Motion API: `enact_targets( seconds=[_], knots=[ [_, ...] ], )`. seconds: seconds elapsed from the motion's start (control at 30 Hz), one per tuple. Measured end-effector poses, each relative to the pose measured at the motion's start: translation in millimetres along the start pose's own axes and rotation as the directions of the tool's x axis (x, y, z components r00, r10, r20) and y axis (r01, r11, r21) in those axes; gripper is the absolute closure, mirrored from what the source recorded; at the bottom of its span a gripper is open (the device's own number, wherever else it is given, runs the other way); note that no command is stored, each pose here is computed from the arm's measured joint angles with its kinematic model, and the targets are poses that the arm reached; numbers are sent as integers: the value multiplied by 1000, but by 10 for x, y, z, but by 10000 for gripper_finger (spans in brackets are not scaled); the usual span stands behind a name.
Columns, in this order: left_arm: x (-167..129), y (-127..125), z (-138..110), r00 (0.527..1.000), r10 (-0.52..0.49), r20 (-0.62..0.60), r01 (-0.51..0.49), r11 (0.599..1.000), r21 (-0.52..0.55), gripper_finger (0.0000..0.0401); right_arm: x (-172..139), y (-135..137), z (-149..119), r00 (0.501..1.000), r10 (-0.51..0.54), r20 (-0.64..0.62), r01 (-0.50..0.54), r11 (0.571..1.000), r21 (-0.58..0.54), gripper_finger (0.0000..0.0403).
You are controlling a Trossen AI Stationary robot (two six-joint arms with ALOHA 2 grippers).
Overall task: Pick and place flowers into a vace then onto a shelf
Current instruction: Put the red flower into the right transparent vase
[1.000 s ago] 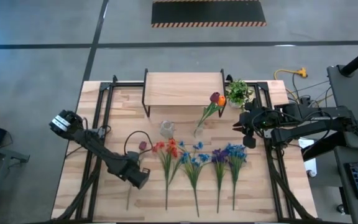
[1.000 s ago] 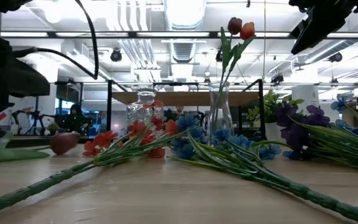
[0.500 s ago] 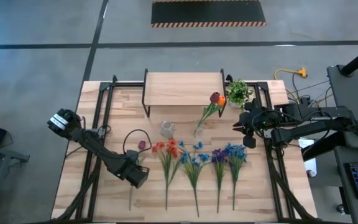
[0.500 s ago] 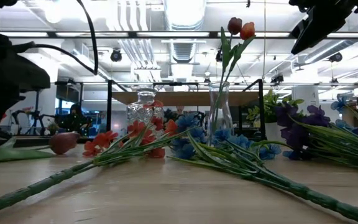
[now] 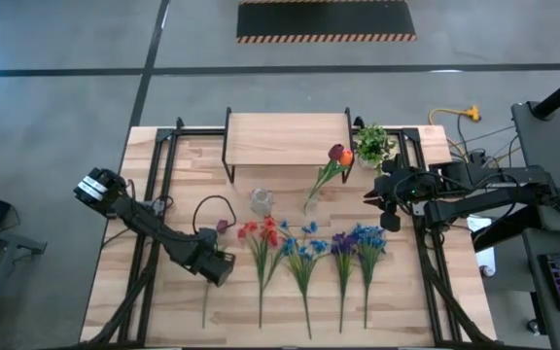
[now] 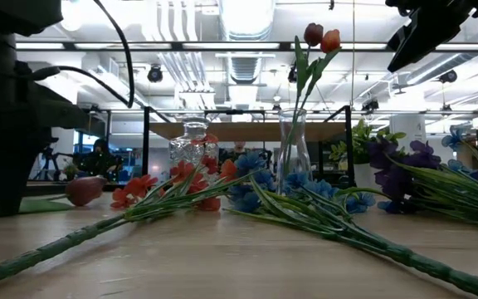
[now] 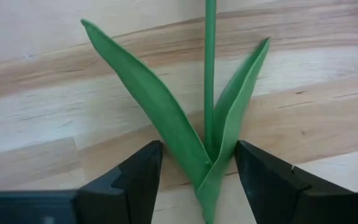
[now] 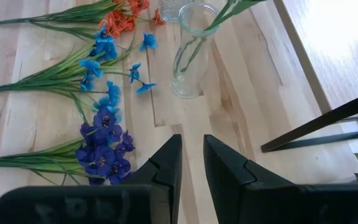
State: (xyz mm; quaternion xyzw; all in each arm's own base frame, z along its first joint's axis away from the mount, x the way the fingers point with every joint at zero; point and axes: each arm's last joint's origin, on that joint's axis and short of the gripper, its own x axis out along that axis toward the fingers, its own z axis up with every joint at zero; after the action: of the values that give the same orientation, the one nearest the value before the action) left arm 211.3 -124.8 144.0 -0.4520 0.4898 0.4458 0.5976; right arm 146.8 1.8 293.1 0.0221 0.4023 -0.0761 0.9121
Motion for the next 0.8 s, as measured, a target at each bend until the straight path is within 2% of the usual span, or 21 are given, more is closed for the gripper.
enact_targets(
  seconds=[0.13,0.5,0.8],
  knots=[
    [0,1,4,1000,0,1,0,1000,-1,218,0,0,0,1000,0,0,0,1000,2,346],
    [-12,-2,10,1000,-8,13,8,1000,1,310,0,0,0,1000,0,0,0,1000,5,346],
    [-30,-27,10,999,-24,24,24,1000,-2,349,0,0,0,1000,0,0,0,1000,5,346]
  ],
)
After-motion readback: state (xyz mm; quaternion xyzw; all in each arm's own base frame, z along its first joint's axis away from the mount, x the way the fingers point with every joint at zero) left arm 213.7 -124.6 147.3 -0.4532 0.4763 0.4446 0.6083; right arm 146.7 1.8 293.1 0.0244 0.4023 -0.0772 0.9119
